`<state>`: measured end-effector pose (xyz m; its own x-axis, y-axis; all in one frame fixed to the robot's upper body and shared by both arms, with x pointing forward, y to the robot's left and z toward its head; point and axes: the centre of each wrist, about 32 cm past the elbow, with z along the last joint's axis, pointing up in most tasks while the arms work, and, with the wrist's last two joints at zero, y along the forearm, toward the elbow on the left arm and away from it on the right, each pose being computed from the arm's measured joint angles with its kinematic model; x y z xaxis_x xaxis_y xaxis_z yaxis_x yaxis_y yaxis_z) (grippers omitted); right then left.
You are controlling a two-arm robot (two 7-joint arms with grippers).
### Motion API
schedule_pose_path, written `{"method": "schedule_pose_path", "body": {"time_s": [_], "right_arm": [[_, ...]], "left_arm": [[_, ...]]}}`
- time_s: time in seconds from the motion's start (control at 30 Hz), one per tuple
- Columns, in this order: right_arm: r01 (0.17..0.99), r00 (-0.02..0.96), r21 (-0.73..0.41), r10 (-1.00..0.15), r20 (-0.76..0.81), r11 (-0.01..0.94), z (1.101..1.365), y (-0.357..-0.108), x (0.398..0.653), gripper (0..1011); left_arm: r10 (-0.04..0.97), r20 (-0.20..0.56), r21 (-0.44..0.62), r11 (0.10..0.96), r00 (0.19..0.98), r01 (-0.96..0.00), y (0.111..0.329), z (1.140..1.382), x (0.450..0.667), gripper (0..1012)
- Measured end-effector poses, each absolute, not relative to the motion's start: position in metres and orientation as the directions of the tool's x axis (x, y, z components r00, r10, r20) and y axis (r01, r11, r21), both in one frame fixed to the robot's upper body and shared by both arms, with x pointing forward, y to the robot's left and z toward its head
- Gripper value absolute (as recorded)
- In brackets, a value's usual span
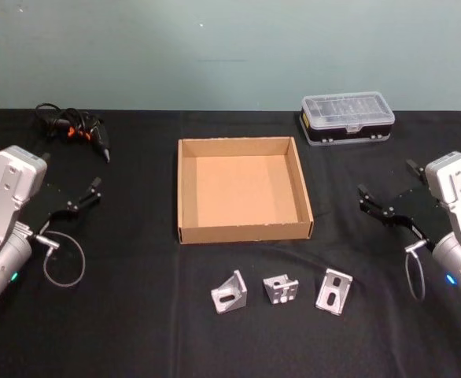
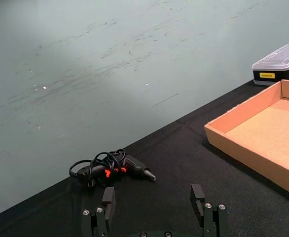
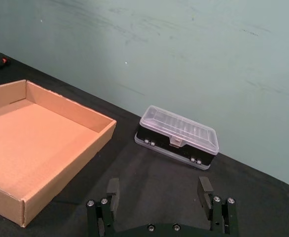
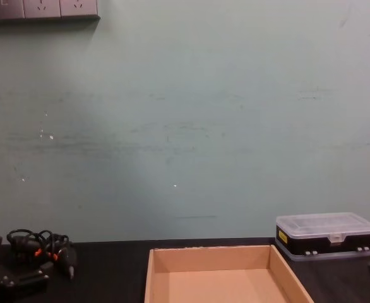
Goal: Use one hand to pick up the angle iron from the table and place it into the box.
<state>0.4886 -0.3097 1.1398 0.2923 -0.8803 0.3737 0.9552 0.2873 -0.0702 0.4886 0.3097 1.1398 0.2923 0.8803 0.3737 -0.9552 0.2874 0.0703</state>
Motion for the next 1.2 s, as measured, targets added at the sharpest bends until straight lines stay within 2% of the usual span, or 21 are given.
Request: {"method": "schedule_pose_path", "body": {"time_s": [0.33, 0.63, 0.93, 1.03, 1.2], "right_arm": [[0.936, 0.351, -0.105, -0.879, 0.323, 0.335, 1.164, -0.309, 0.472, 1003], [0.861, 0.495, -0.253, -0.841, 0.219, 0.441, 1.204, -0.323, 0.434, 1003], [0.681, 0.695, -0.445, -0.705, 0.142, 0.582, 1.228, -0.323, 0.418, 1003], [0.620, 0.743, -0.507, -0.657, 0.132, 0.599, 1.230, -0.320, 0.420, 1003], [0.570, 0.773, -0.564, -0.623, 0.121, 0.597, 1.228, -0.316, 0.427, 1003]], "left_arm": [[0.880, 0.374, 0.070, 0.287, 0.292, -0.955, 0.310, 1.140, 0.489, 1000], [0.880, 0.374, 0.070, 0.287, 0.292, -0.955, 0.310, 1.140, 0.489, 1000], [0.880, 0.374, 0.070, 0.287, 0.292, -0.955, 0.310, 1.140, 0.489, 1000], [0.880, 0.374, 0.070, 0.287, 0.292, -0.955, 0.310, 1.140, 0.489, 1000], [0.880, 0.374, 0.070, 0.287, 0.292, -0.955, 0.310, 1.140, 0.489, 1000]]}}
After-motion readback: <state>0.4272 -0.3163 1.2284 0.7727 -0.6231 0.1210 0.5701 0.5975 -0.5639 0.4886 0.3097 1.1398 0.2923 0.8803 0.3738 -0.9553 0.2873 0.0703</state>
